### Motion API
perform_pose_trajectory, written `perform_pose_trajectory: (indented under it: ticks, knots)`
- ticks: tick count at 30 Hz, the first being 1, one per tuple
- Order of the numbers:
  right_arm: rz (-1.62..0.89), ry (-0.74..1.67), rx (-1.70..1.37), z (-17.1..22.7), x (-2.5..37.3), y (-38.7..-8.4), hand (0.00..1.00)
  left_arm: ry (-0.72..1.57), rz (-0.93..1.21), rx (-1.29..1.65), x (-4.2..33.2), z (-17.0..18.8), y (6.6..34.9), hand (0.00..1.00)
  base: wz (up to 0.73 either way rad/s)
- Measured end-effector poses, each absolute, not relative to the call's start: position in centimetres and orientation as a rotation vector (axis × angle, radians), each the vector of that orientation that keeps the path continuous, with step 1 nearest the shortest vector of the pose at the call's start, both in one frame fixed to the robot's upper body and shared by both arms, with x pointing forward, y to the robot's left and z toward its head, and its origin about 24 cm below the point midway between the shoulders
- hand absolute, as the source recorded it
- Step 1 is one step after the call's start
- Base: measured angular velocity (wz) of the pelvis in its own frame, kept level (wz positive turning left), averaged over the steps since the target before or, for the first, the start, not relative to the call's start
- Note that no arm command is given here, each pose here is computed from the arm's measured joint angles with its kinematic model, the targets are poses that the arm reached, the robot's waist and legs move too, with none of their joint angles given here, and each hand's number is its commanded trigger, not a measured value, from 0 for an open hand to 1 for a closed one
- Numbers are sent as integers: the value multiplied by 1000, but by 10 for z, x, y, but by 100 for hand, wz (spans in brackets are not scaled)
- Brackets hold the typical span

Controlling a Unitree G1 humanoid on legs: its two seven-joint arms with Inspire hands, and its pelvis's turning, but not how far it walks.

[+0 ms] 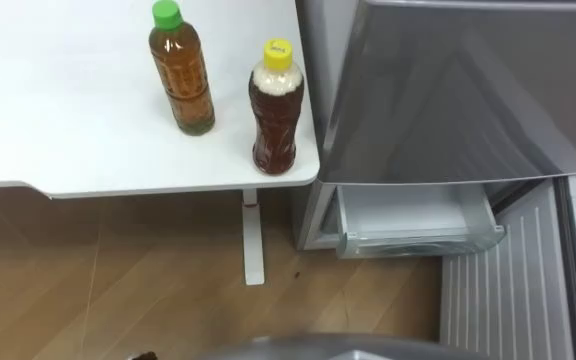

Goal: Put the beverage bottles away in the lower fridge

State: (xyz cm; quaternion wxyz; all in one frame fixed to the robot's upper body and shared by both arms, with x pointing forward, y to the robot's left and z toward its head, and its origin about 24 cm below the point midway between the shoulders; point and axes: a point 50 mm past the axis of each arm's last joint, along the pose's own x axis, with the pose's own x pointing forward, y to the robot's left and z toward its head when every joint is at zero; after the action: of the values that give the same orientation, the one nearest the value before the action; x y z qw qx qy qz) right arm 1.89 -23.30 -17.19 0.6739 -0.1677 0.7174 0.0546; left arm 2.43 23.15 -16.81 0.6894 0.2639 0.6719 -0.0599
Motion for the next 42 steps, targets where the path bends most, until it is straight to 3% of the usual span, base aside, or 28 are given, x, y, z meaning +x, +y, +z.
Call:
perform_pose_trajectory:
  ticks: [16, 24, 36, 42]
  knots:
    - [124, 1581, -418, -171, 20, -234, 0, 1465, -61, 628, 27, -166, 236, 0, 2]
    - [107, 1590, -398, -172, 18, -234, 0, 1447, 96, 541, 27, -165, 239, 0, 0]
    - [87, 1667, -380, -172, 3, -236, 0, 1478, 536, 146, 7, -165, 246, 0, 2]
    - [63, 1678, -360, -172, -2, -237, 0, 1411, 869, -78, 6, -160, 257, 0, 1]
